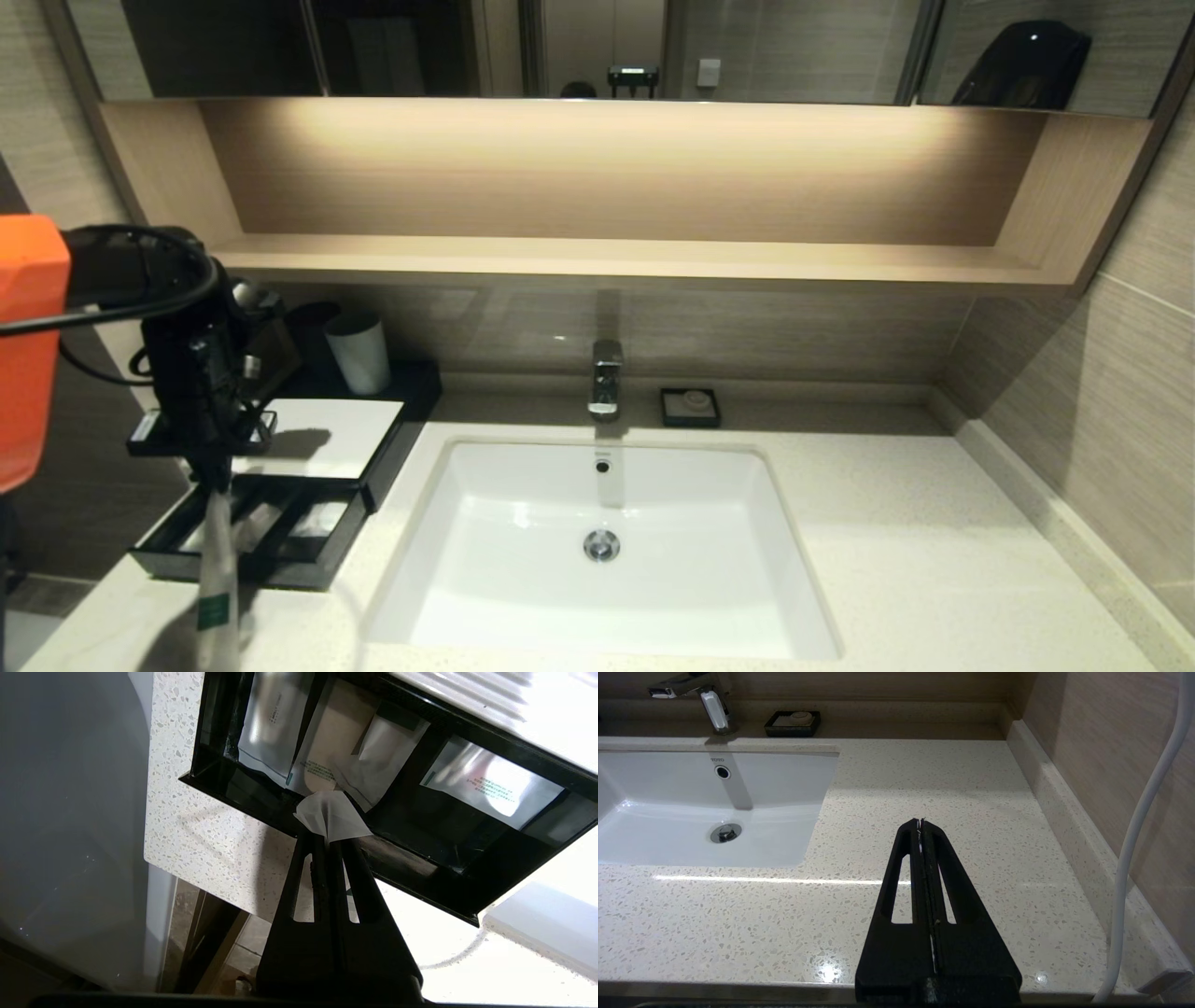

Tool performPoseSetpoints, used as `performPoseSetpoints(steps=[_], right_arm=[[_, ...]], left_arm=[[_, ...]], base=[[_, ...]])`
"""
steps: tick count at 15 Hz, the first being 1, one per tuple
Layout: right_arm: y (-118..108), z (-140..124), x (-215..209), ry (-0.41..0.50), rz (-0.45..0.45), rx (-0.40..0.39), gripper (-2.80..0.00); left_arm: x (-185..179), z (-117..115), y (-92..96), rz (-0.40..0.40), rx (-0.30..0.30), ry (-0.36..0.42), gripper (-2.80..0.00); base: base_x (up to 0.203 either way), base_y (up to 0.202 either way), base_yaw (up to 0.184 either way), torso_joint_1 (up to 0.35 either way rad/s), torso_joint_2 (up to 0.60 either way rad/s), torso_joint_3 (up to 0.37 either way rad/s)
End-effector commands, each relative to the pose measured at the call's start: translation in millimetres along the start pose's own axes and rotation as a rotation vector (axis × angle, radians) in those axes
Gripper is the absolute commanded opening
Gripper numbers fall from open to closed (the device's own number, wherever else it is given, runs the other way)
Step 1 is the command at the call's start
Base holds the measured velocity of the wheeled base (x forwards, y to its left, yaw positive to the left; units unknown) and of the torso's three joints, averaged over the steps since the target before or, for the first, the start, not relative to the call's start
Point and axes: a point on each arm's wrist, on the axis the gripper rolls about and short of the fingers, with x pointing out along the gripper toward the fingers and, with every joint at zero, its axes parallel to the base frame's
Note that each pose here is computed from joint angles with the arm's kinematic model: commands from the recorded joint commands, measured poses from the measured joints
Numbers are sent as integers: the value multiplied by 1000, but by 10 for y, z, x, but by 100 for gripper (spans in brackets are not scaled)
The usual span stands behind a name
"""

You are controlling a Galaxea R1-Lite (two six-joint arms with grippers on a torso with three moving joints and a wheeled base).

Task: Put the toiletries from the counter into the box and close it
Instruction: Place the bathroom toiletry into the drawer

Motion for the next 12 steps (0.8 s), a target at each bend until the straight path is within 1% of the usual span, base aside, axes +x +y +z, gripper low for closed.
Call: performPoseSetpoints(steps=[1, 10, 11, 12], right_arm=[[0, -1, 0, 0, 0, 0, -280], [0, -1, 0, 0, 2, 0, -280], [0, -1, 0, 0, 0, 0, -280], [0, -1, 0, 0, 0, 0, -280]], left_arm=[[33, 22, -9, 1, -2, -3, -280], [93, 61, -30, 0, 2, -12, -280], [99, 67, -32, 0, 1, -14, 0], [101, 69, -32, -1, 1, -16, 0]], base=[[0, 0, 0, 0, 0, 0], [0, 0, 0, 0, 0, 0], [0, 0, 0, 0, 0, 0], [0, 0, 0, 0, 0, 0]])
